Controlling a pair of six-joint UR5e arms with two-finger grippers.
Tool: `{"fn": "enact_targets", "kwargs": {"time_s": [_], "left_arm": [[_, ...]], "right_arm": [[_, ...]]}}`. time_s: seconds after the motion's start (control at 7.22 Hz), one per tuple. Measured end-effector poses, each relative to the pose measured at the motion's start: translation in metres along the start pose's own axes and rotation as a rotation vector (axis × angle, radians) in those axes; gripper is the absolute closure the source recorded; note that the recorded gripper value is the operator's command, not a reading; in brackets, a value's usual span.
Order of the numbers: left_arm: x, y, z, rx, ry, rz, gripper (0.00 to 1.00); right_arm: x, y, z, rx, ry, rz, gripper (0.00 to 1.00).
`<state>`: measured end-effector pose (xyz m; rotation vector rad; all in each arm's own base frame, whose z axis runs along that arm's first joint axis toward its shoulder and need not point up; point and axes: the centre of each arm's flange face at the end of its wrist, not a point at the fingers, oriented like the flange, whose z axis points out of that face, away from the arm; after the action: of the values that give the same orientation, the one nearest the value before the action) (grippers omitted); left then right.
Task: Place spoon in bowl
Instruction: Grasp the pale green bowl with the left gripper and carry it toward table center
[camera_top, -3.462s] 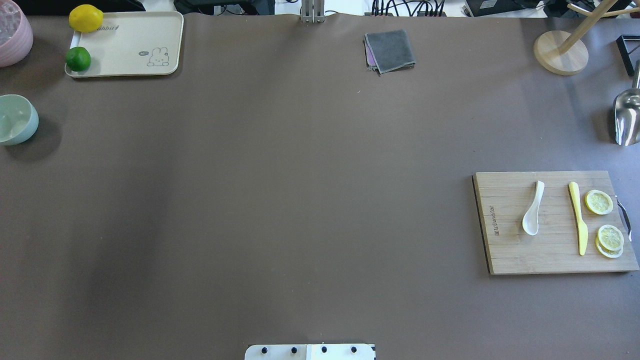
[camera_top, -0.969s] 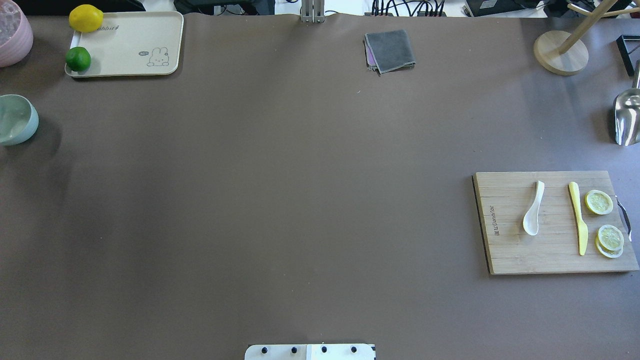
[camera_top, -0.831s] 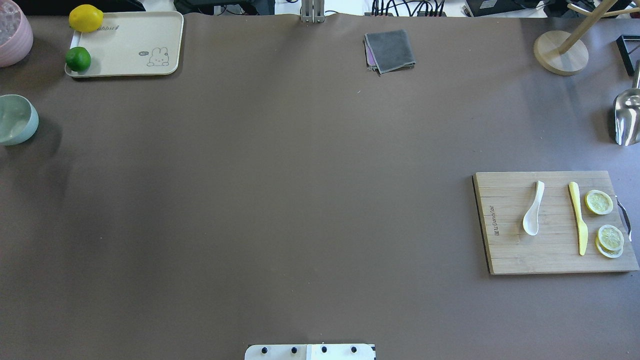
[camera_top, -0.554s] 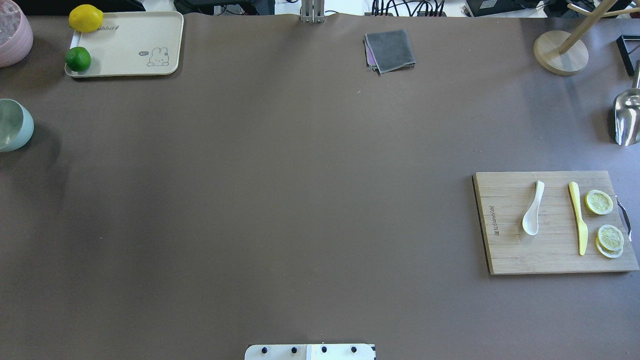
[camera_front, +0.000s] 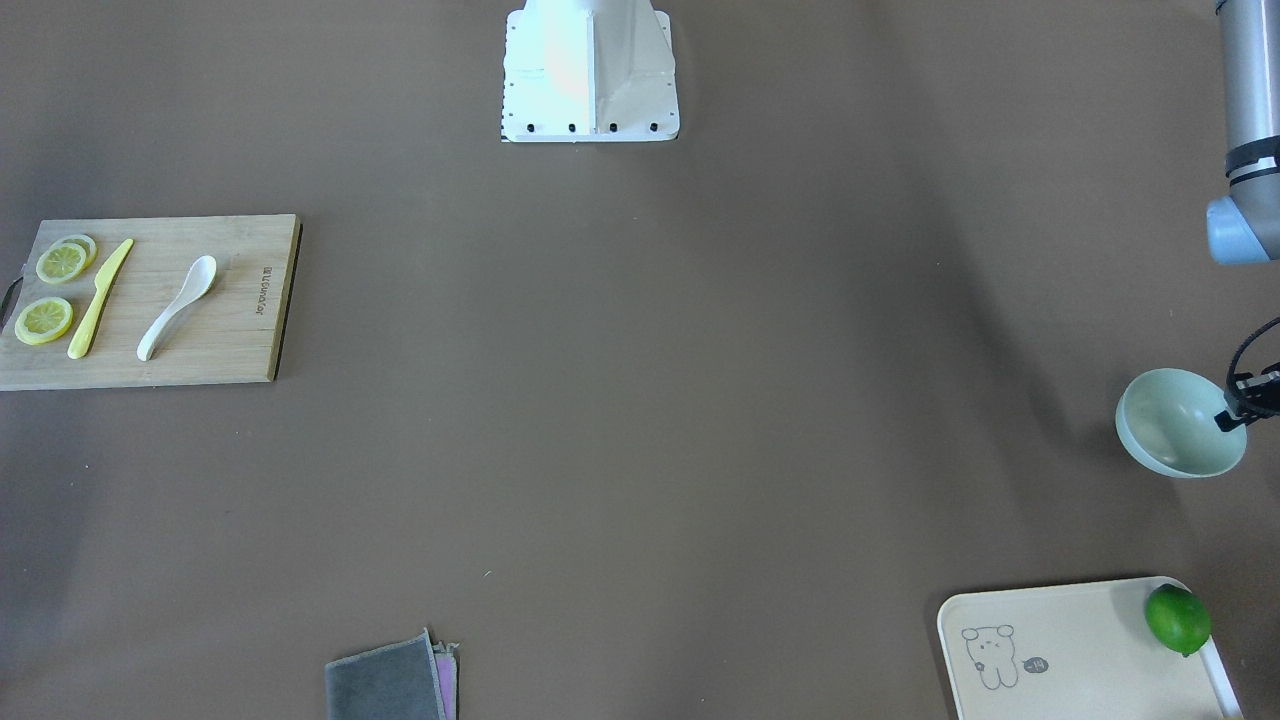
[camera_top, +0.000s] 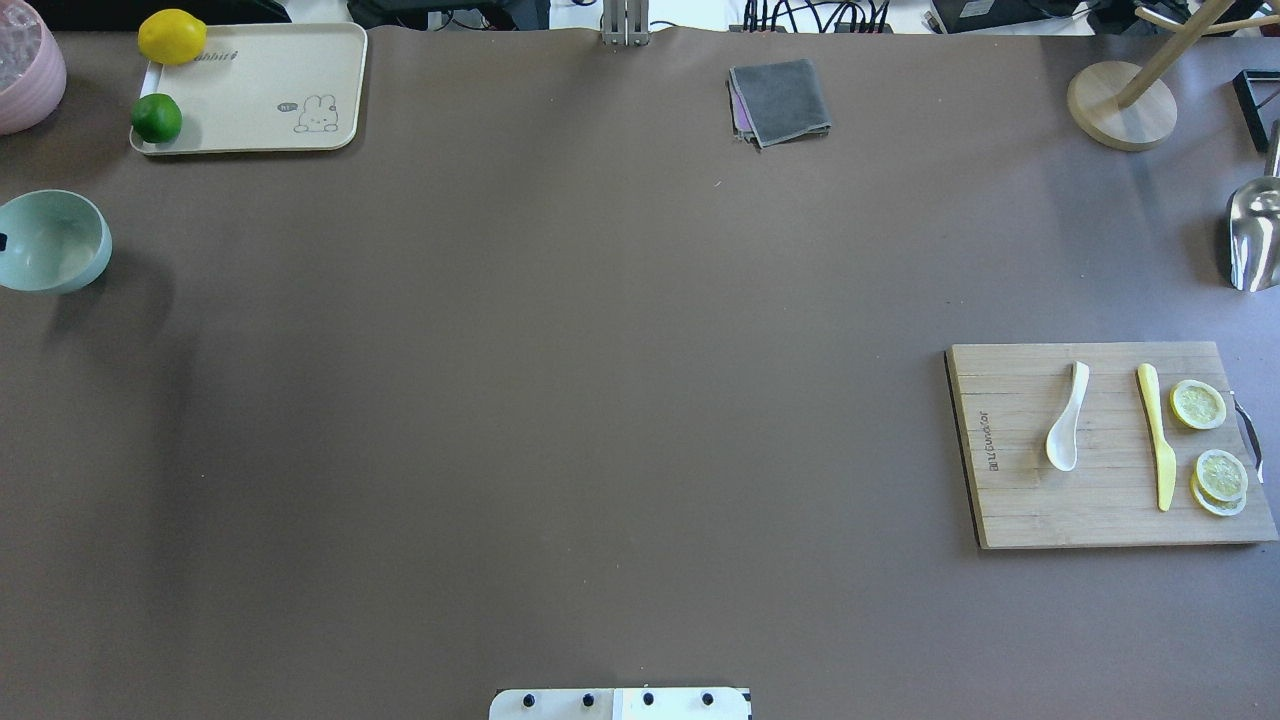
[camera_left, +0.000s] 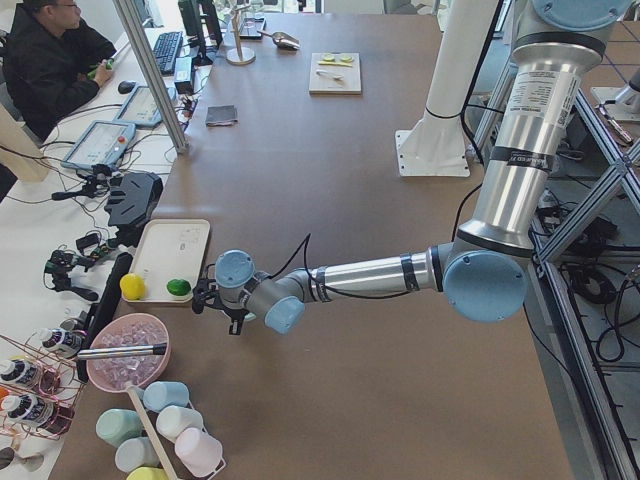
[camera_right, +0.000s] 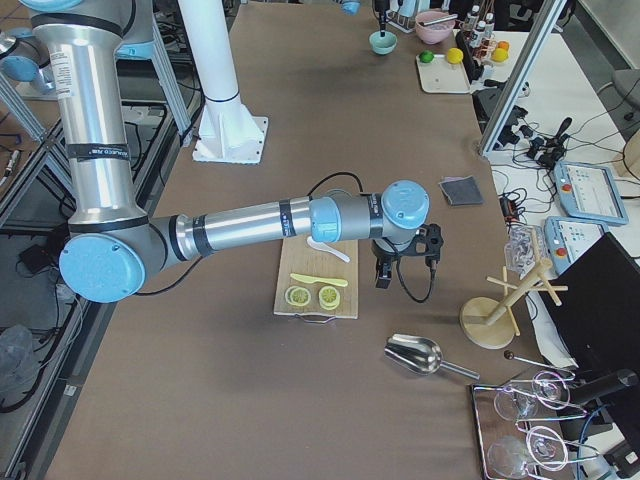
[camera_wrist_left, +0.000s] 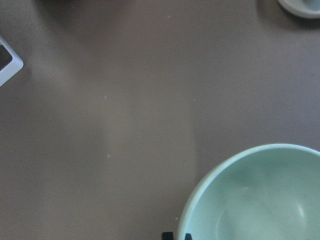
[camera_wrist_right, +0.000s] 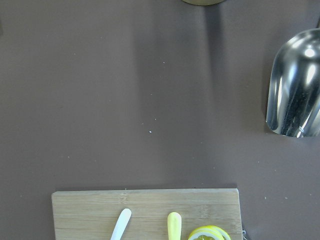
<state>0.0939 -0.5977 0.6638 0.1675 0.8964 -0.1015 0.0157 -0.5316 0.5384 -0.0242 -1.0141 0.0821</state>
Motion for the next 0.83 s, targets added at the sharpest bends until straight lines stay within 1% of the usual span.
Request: {"fn": "enact_targets", "kwargs": {"time_s": [0.14,0.42,0.55,0.69,0.83], "left_arm": [[0.032,-0.013,-0.020,0.009,0.058,-0.057,1.00],[0.123,-0.038,-0.063,0.032,0.148,-0.221,1.00],[0.180,-0.034,-0.072,0.021,0.179,-0.280,1.00],[0.243,-0.017,-0.073,0.006,0.180,-0.322,1.00],[0.314,0.008,-0.067,0.001,0.150,-0.353,1.00]], "right_arm": [[-0.003,0.001,-0.001,0.000,-0.016,-0.004,0.00],[-0.007,0.001,-0.005,0.008,-0.010,-0.017,0.00],[-0.013,0.005,-0.010,0.019,-0.006,-0.036,0.00],[-0.024,0.013,-0.017,0.035,-0.003,-0.060,0.00],[-0.035,0.023,-0.022,0.045,-0.004,-0.082,0.00]]}}
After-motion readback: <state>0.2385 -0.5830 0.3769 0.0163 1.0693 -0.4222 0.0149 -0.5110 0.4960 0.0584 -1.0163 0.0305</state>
